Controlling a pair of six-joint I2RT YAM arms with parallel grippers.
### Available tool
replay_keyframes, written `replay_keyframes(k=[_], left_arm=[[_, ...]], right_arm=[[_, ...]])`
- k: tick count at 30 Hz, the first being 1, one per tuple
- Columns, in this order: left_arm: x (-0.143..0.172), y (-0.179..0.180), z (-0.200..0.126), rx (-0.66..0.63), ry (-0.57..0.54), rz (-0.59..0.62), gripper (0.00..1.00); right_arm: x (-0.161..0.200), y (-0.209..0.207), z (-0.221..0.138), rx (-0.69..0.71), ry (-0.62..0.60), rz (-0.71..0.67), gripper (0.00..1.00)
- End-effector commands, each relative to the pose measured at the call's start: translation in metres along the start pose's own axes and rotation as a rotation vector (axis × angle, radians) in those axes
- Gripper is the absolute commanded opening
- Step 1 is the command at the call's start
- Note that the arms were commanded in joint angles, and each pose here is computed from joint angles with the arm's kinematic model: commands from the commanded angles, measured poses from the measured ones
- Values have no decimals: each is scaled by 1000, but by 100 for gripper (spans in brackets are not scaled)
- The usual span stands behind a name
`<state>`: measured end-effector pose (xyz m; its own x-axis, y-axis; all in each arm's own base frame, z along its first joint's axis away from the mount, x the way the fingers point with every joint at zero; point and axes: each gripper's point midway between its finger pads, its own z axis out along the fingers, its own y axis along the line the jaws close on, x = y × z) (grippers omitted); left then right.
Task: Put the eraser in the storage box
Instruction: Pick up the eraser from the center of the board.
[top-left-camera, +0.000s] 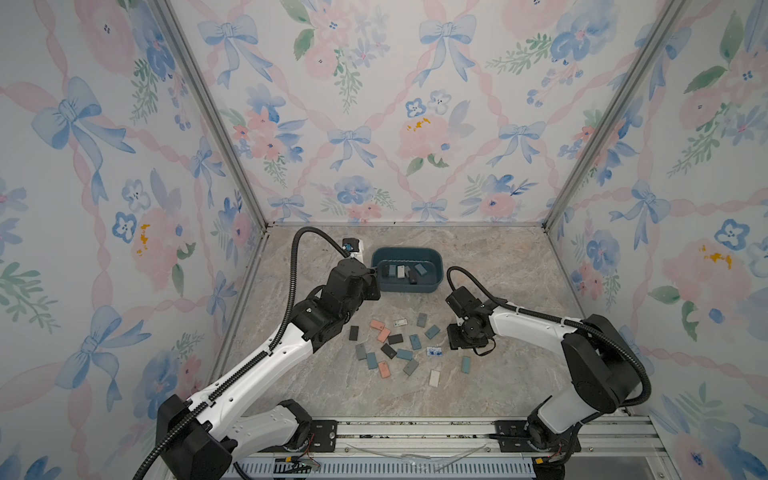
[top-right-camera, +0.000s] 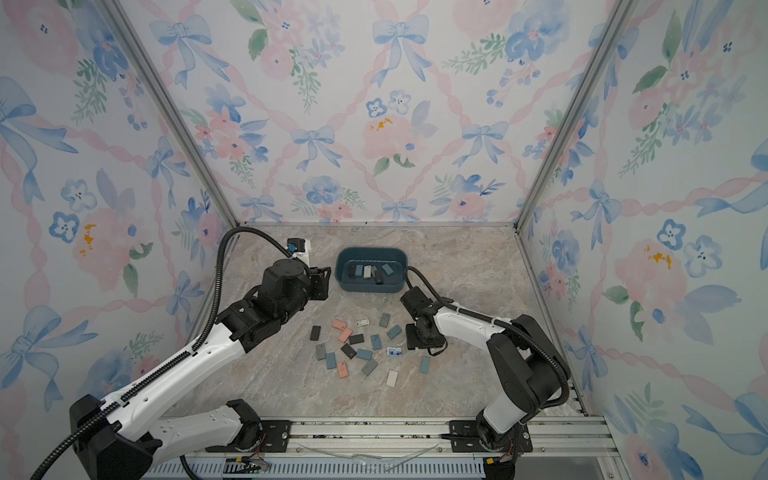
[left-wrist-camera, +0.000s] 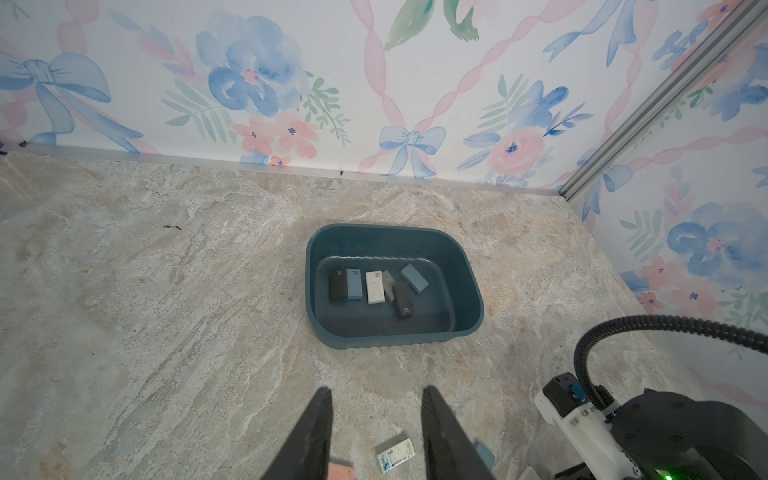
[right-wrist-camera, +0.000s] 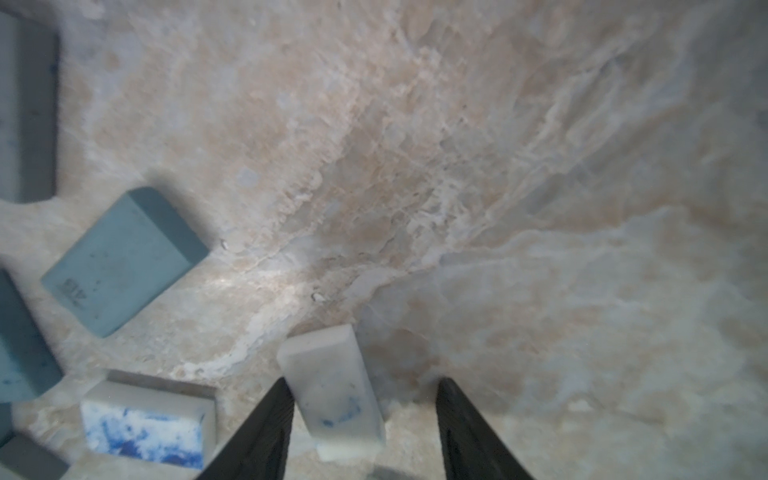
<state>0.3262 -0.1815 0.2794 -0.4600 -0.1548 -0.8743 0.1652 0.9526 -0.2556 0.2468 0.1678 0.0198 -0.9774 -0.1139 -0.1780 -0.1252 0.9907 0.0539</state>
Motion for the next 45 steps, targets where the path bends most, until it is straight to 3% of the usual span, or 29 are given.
replay_keyframes(k=[1, 25, 45], left_arm=[[-3, 3, -4, -8, -24, -14, 38], [-4, 10, -3, -47, -35, 13, 39], [4, 16, -5, -59, -27, 1, 39]], right_arm=[[0, 4, 2, 12, 1, -15, 55], [2, 4, 4, 22, 4, -10, 25], [-28, 15, -37, -17, -106, -15, 25]])
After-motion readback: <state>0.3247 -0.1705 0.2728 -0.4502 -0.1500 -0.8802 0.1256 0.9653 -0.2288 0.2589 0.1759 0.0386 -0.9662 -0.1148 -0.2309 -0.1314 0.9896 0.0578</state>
